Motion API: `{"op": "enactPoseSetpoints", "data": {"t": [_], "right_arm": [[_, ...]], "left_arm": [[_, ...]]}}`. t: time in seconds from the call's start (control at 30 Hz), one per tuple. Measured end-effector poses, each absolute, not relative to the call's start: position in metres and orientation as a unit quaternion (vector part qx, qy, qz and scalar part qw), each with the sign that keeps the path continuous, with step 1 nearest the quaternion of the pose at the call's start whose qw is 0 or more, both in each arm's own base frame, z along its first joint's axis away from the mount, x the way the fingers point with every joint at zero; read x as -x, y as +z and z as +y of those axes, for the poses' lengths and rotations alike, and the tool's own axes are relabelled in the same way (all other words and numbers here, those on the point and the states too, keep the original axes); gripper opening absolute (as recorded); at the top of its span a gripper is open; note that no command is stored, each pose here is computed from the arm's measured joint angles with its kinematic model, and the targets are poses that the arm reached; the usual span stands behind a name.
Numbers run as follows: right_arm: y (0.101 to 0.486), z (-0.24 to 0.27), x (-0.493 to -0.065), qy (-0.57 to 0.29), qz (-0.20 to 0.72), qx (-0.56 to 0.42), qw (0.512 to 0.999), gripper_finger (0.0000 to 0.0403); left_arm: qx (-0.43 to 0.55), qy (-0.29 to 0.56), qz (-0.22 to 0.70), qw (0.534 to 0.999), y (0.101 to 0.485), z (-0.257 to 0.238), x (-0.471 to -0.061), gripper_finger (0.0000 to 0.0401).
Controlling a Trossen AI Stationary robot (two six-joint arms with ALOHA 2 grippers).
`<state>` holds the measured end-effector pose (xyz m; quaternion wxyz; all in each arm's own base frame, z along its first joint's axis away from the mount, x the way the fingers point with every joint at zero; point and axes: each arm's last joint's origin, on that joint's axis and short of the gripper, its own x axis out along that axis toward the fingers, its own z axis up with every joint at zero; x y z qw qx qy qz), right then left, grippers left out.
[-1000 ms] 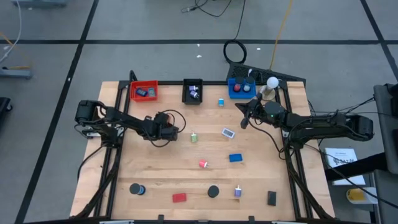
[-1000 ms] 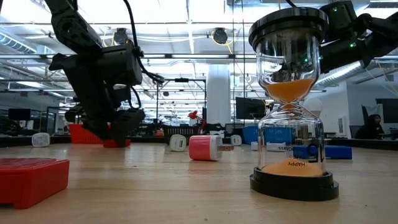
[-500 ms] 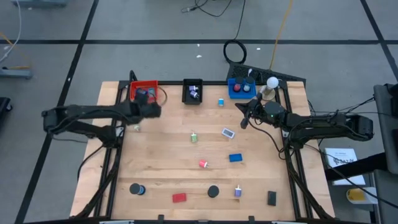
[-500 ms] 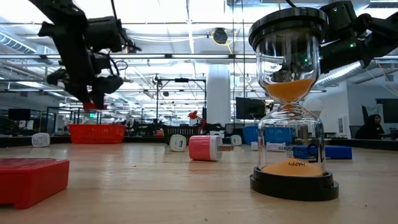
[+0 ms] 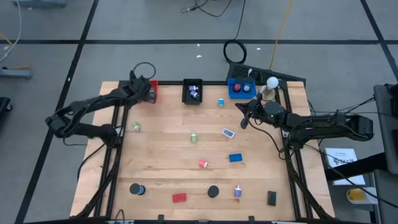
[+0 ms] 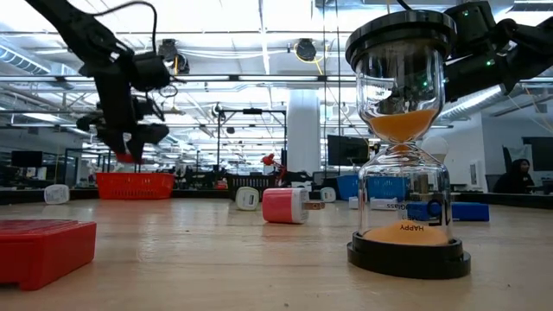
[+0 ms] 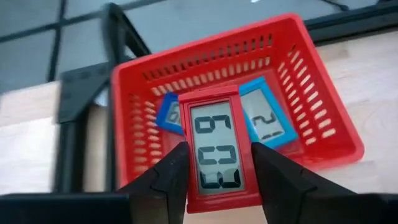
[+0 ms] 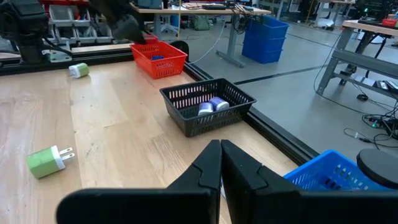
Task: Pick & Place Office items
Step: Put the top red digital clock into the red bin
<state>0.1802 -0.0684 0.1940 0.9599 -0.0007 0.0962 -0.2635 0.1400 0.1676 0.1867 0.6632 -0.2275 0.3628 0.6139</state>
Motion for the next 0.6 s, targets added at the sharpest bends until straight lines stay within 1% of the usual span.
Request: {"op": "enactPoseSetpoints", "data": {"t": [0.2,0.6], "right_arm": [[0.194,-0.068,-0.18,-0.264,0.096,0.002,0.96,0.0004],[0.194,-0.068,-0.18,-0.263,0.097,0.004,0.96,0.0004]], "left_arm": [[0.259,0.597,0.329,0.684,0.175,0.191,-0.144,0.0153],[0.268,0.601,0.313,0.685,0.147,0.21,-0.159,0.0153]]}}
